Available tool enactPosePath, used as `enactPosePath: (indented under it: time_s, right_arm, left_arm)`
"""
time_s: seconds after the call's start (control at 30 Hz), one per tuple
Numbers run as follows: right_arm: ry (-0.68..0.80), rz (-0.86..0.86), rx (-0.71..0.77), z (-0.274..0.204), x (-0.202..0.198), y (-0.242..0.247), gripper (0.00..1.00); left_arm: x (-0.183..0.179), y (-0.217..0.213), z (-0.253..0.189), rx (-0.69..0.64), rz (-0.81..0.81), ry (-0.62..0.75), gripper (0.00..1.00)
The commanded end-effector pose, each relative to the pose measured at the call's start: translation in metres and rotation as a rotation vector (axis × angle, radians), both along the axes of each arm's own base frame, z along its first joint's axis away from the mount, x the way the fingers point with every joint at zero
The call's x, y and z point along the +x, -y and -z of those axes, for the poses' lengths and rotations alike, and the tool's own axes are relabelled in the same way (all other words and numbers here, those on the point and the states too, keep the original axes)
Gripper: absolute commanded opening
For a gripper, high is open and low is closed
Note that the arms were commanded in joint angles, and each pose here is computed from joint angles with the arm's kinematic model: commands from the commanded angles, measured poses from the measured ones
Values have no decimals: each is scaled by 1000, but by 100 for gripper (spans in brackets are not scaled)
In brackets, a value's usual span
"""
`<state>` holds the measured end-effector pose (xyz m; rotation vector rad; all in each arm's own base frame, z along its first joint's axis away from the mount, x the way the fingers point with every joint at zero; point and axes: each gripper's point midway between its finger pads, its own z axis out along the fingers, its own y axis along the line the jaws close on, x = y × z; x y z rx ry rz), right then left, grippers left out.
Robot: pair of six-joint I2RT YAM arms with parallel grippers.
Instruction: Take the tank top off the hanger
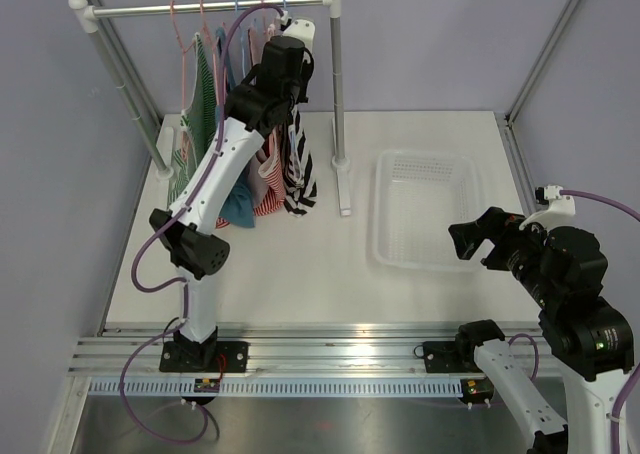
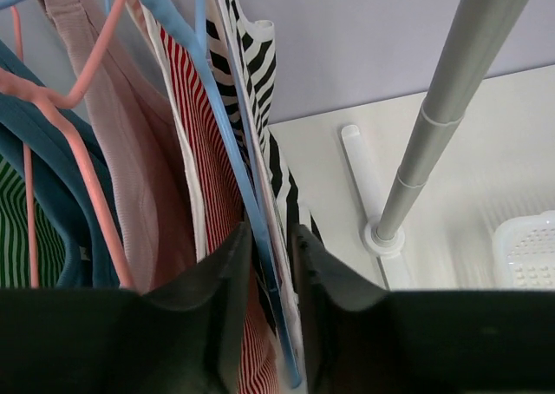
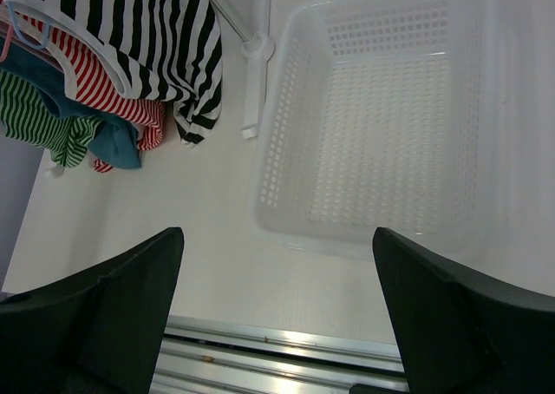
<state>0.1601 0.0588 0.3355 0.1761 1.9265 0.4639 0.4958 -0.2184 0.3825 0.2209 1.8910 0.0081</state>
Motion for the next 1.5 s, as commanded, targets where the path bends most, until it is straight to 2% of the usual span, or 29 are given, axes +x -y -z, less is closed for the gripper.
enactPosePath:
  time_s: [0.0, 0.07, 0.13, 0.57, 0.87, 1.0, 1.03, 1.07, 1.13, 1.17, 1.23, 1.27, 1.3, 1.33, 1.37, 1.4, 1.47]
  right_arm:
    - [46, -29, 16, -14, -1, -5, 98]
    - [41, -31, 19, -13, 0, -6, 98]
    - [39, -33, 24, -13, 1, -7, 98]
    - [55, -44, 42, -20, 0, -10, 98]
    - [60, -59, 54, -26, 6, -14, 98]
    - [63, -86, 66, -28, 11, -21, 98]
    - [64, -90, 67, -29, 13, -22, 98]
    - [55, -107, 68, -27, 15, -25, 98]
    - [57, -141, 74, -30, 18, -31, 99]
    - [54, -155, 79, -31, 22, -35, 99]
    - [55, -196, 88, -33, 25, -42, 99]
    - [45, -245, 103, -34, 26, -51, 99]
    - [70, -273, 117, -41, 29, -57, 99]
    - [75, -332, 142, -45, 27, -67, 99]
    - [79, -363, 171, -48, 35, -75, 100]
    - [79, -398, 196, -50, 38, -83, 100]
    - [49, -498, 286, -51, 48, -104, 98]
  left_arm:
    - [1, -9, -32, -25, -25, 85, 24]
    - [0, -9, -38, -39, -24, 95, 8]
    - [-2, -10, -45, -48, -26, 109, 0]
    - [-47, -19, -136, -286, 13, 268, 0]
    - [-87, -14, -144, -370, 92, 215, 0]
    - [-128, -10, -136, -416, 178, 129, 0]
    - [-149, -18, -149, -442, 202, 148, 0]
    - [-156, -10, -130, -441, 228, 91, 0]
    - [-188, -16, -139, -479, 288, 101, 0]
    - [-195, -7, -119, -481, 330, 38, 0]
    - [-228, -14, -122, -518, 387, 42, 0]
    - [-246, -9, -121, -541, 455, 24, 0]
    - [-250, -5, -95, -533, 468, -26, 0]
    - [-264, -1, -90, -541, 511, -41, 0]
    - [-286, -11, -96, -568, 546, -8, 0]
    - [-291, -9, -70, -553, 552, -62, 0]
    - [-318, -20, -59, -582, 580, -68, 0]
